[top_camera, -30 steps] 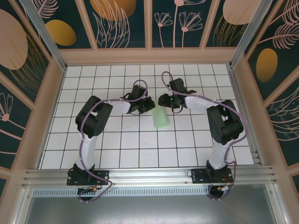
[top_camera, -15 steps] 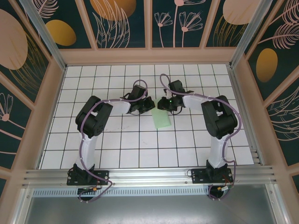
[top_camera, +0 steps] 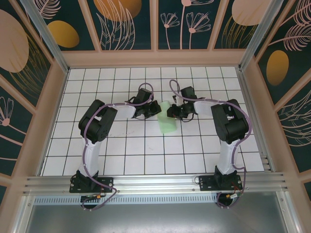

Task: Fold a paper plane with a square sheet of paper (pick it up from the middle)
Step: Fold the square sheet of paper in half at the center of the table, then hold the square sheet of paper at the center of the table.

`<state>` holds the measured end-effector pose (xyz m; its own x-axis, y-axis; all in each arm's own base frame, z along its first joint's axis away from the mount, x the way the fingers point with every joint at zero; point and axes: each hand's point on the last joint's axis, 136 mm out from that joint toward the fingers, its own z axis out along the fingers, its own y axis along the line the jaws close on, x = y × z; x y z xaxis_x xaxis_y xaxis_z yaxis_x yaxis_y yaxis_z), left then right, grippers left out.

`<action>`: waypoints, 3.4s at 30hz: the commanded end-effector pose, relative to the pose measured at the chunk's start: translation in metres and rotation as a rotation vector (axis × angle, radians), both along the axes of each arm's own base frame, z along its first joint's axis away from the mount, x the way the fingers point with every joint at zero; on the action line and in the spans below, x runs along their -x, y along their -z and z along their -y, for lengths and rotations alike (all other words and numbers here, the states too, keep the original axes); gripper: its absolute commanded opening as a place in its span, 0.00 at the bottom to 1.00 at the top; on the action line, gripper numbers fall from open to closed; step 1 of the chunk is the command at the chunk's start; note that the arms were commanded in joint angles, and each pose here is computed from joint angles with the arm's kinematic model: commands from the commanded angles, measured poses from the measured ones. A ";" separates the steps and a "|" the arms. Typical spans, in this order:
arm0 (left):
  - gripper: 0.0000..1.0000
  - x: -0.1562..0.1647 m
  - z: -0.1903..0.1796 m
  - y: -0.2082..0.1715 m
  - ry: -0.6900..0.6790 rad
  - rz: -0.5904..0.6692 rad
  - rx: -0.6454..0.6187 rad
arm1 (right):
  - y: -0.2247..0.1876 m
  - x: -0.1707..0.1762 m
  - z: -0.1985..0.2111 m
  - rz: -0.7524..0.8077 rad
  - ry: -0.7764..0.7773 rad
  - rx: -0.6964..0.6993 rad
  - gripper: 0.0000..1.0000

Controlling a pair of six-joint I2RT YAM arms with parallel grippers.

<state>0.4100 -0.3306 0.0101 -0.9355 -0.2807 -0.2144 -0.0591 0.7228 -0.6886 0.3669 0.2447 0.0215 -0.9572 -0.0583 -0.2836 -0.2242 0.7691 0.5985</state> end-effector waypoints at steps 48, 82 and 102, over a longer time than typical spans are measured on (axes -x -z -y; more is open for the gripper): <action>0.07 0.057 -0.063 0.116 -0.033 -0.238 -0.322 | -0.009 0.089 0.031 -0.133 0.062 -0.044 0.21; 0.07 0.047 -0.048 0.095 0.074 -0.152 -0.290 | 0.026 0.103 0.038 -0.167 0.097 0.006 0.19; 0.17 0.000 -0.034 -0.047 -0.006 0.173 -0.173 | 0.006 0.102 -0.014 -0.172 0.311 -0.046 0.21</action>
